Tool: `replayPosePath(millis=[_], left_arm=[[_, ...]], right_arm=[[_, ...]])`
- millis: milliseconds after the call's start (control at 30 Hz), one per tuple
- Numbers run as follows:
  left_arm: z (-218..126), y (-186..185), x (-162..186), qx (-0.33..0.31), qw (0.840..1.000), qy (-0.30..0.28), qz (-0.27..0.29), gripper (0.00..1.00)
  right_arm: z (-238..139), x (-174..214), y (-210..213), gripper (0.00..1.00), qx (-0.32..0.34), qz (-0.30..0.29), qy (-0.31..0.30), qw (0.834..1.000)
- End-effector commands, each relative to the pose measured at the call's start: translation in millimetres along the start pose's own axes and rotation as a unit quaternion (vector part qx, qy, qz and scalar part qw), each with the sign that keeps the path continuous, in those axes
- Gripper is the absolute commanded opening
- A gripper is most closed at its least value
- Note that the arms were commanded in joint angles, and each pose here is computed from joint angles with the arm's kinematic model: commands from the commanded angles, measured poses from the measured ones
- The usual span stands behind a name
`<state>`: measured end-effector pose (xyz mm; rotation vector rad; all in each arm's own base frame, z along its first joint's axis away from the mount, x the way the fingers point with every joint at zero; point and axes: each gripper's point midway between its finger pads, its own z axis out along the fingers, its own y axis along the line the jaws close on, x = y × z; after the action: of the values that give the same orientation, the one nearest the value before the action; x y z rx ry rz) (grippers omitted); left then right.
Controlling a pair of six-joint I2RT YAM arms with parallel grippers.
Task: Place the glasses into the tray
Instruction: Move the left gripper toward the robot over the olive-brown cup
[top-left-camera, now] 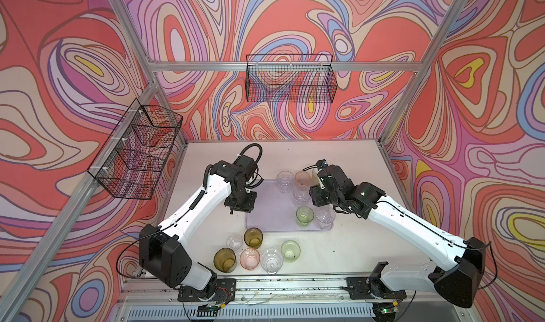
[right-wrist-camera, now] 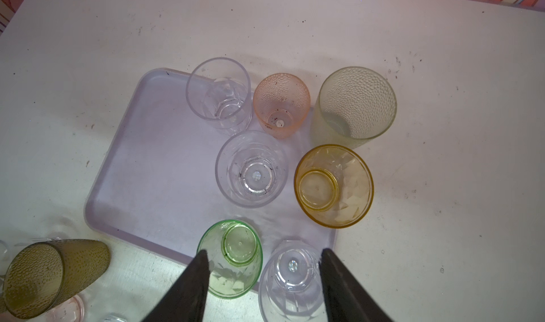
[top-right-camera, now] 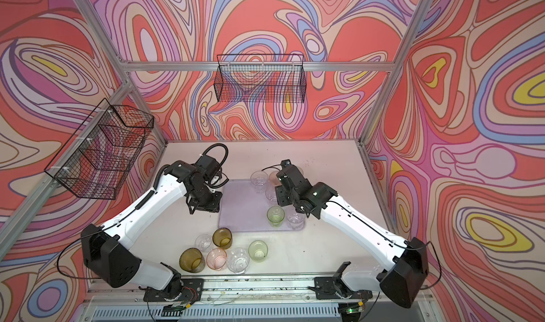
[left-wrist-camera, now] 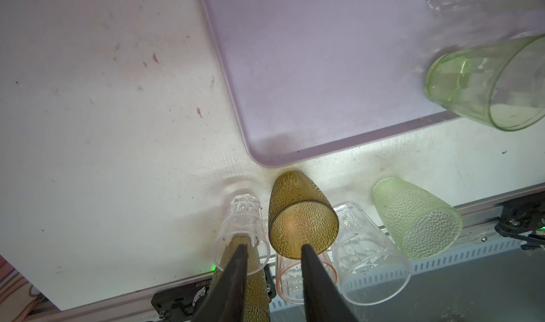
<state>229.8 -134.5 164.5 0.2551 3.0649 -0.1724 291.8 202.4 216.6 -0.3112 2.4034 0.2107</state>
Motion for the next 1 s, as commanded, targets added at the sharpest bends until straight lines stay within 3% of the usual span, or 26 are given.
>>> replayPosePath(millis=[0, 433, 967], left_arm=[[2.2, 3.5, 22.7, 0.007, 0.999, 0.023, -0.023, 0.35], [31.4, 4.6, 52.4, 0.026, 0.996, 0.053, -0.068, 0.35], [60.2, 4.5, 49.0, 0.027, 0.995, 0.062, -0.073, 0.30]], right_arm=[[-0.3, -9.9, 4.1, 0.62, -0.009, 0.000, -0.011, 1.000], [-0.6, -11.7, 6.5, 0.62, -0.014, 0.004, -0.011, 1.000], [0.6, -12.0, 6.0, 0.62, -0.011, 0.003, -0.008, 1.000]])
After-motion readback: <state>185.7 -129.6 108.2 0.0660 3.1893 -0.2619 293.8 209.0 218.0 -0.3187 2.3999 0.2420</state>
